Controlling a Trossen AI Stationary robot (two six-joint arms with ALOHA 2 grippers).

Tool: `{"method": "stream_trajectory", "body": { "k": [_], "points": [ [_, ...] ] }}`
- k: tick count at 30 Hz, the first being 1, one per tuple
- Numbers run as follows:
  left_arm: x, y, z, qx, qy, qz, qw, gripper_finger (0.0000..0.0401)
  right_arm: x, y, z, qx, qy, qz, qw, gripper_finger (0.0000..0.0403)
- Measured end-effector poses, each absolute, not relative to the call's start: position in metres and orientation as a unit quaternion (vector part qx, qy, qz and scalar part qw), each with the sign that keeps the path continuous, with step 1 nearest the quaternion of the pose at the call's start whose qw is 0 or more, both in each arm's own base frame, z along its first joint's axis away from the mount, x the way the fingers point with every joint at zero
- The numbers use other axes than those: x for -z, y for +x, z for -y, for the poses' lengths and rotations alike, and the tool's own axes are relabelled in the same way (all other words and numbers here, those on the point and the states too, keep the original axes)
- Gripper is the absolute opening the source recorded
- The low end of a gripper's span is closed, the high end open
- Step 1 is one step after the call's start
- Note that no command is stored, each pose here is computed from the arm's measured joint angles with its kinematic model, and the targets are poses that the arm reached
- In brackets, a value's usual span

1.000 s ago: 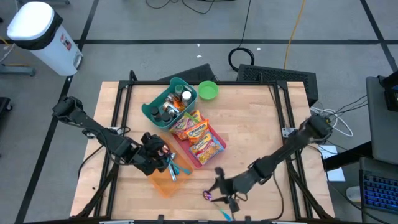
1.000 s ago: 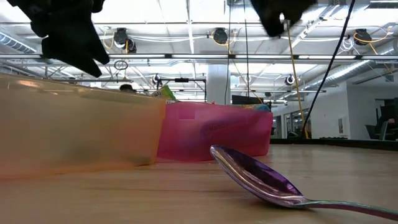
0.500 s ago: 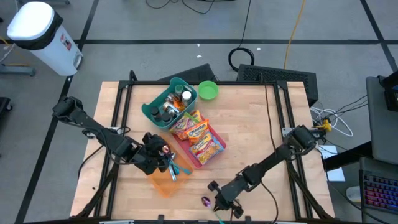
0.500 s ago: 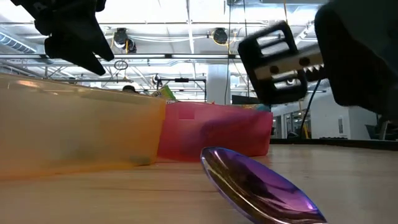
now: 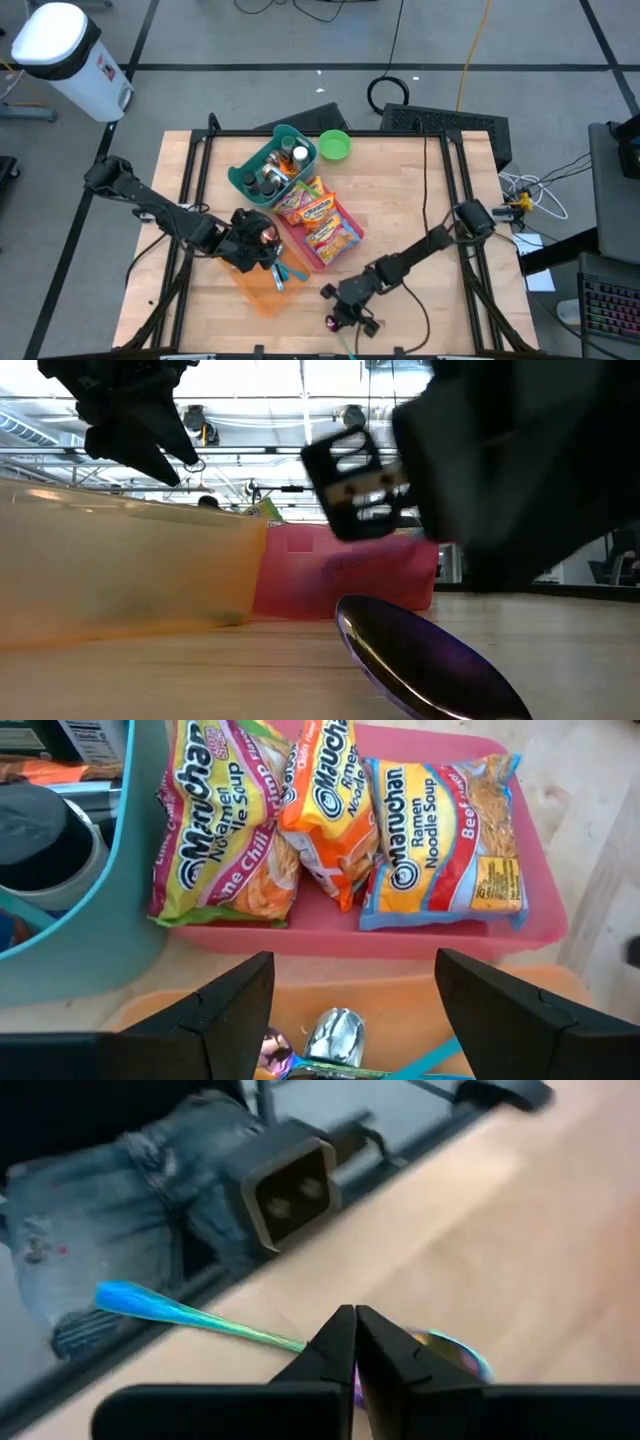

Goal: Pick & Place Food Item
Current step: Put the blue green spoon into the orange bin

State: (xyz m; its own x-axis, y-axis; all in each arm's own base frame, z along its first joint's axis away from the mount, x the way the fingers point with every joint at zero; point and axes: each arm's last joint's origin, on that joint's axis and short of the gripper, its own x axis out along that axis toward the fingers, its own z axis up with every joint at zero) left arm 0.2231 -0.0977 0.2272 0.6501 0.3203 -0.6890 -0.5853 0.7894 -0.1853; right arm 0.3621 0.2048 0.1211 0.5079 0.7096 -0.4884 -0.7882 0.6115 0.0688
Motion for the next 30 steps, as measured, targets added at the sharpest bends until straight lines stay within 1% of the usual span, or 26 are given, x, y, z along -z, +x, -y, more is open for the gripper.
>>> {"method": "stream_trajectory", "body": {
  "k": [3,7,11,14,17,21,30],
  "points": [
    [-0.227,0.224,0.097,-0.249,-0.202,-0.338,0.885,0.0281,-0.118,0.367,-0.193,-0.417,-0.081,-0.256,0.868,0.0001],
    [-0.227,0.224,0.098,-0.241,-0.201,-0.340,0.887,0.0283,-0.112,0.368,-0.183,-0.358,-0.107,-0.292,0.881,0.0001],
    [-0.227,0.224,0.098,-0.241,-0.200,-0.340,0.887,0.0283,-0.107,0.365,-0.178,-0.329,-0.146,-0.329,0.873,0.0001],
    [-0.227,0.224,0.098,-0.240,-0.200,-0.340,0.887,0.0283,-0.104,0.363,-0.178,-0.314,-0.153,-0.348,0.870,0.0001],
    [-0.228,0.225,0.098,-0.240,-0.201,-0.339,0.887,0.0283,-0.101,0.359,-0.176,-0.311,-0.156,-0.377,0.858,0.0001],
    [-0.227,0.225,0.098,-0.240,-0.201,-0.339,0.887,0.0283,-0.091,0.348,-0.170,-0.275,-0.164,-0.452,0.833,0.0001],
    [-0.227,0.225,0.098,-0.239,-0.207,-0.341,0.886,0.0283,-0.085,0.328,-0.159,-0.204,-0.104,-0.584,0.779,0.0000]
  ]
}}
